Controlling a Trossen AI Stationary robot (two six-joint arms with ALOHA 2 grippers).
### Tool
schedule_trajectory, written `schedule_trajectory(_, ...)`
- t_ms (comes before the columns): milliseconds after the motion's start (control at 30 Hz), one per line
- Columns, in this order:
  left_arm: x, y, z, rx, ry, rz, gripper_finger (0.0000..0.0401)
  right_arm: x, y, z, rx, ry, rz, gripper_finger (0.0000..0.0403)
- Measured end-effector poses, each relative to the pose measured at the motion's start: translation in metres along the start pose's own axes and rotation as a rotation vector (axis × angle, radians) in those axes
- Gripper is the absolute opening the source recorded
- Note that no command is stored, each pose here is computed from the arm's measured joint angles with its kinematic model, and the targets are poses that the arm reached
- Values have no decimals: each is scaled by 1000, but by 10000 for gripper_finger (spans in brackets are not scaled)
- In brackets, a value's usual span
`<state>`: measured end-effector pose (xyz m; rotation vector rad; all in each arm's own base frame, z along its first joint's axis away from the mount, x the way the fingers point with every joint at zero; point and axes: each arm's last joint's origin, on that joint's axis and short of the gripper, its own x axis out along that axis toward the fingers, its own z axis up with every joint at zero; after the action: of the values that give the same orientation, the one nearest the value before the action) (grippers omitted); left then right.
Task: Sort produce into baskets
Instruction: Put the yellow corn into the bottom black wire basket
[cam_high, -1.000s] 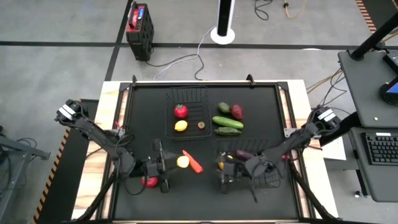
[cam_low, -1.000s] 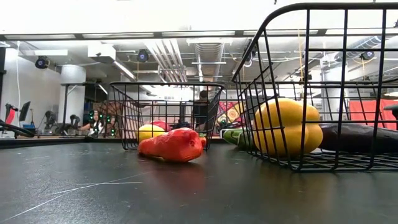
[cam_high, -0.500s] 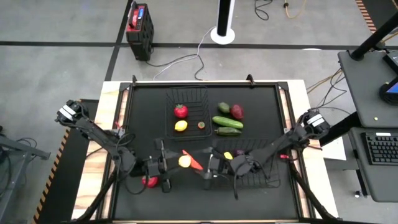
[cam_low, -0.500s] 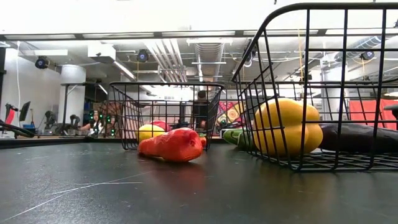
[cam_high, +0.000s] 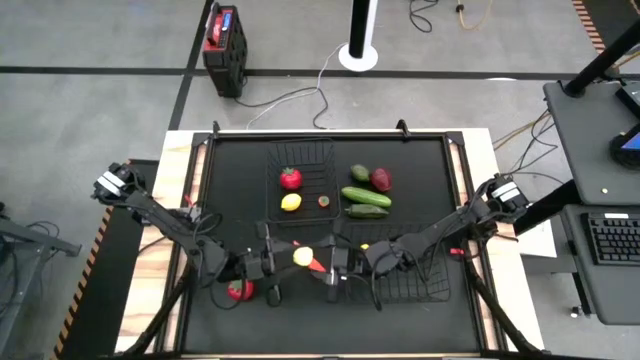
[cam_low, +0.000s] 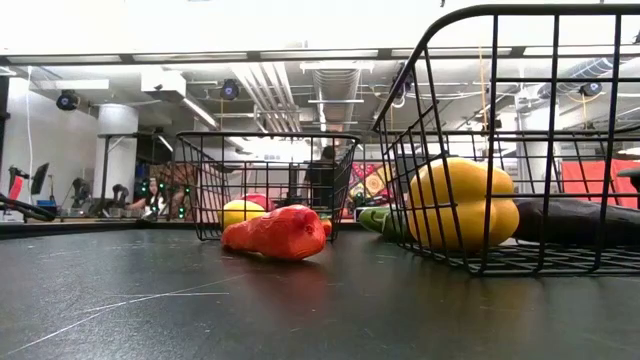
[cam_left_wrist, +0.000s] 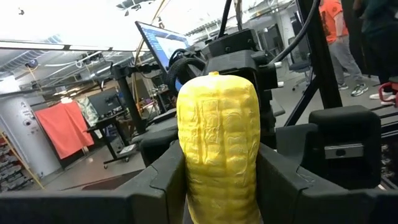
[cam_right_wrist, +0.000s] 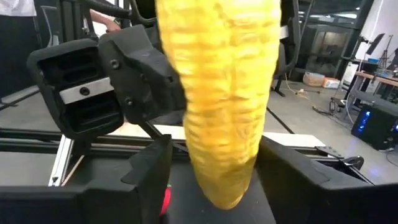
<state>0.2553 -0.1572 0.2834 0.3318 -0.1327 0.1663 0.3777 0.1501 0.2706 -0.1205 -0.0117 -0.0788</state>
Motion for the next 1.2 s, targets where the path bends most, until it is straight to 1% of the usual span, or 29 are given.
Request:
schedule_trajectory(133,0,0,0,-5,-3,-3,139,0,0,0,-3,0,-1,167)
schedule_trajectory(233,0,0,0,-14,-3,-1,159,0,0,0,-6,1,-2,127)
schedule_trajectory(300,0,0,0,-25,-2,-2,175,0,0,-1,-11,11,1,108)
schedule_trajectory(433,0,0,0,-34,2,6,203,1,0,-1,-23,39,4,106)
schedule_trajectory(533,0,1,0,-20,22,46,220,1,0,1,-25,62,-7,108)
schedule_trajectory(667,-3,1,0,9,52,77,237,-4,-5,10,-20,158,-16,117)
schedule_trajectory(833,-9,-3,4,38,44,57,246,-18,-14,22,-23,365,-45,111)
schedule_trajectory(933,-13,-7,6,51,39,38,247,-31,-22,31,-3,523,-69,111)
schedule_trajectory(1000,-14,-9,7,61,36,29,247,-41,-28,35,8,654,-85,112)
schedule_trajectory(1100,-16,-10,8,69,34,21,247,-56,-33,40,66,880,-57,111)
schedule_trajectory(1200,-16,-10,8,69,34,22,247,-69,-36,41,170,1076,-29,111)
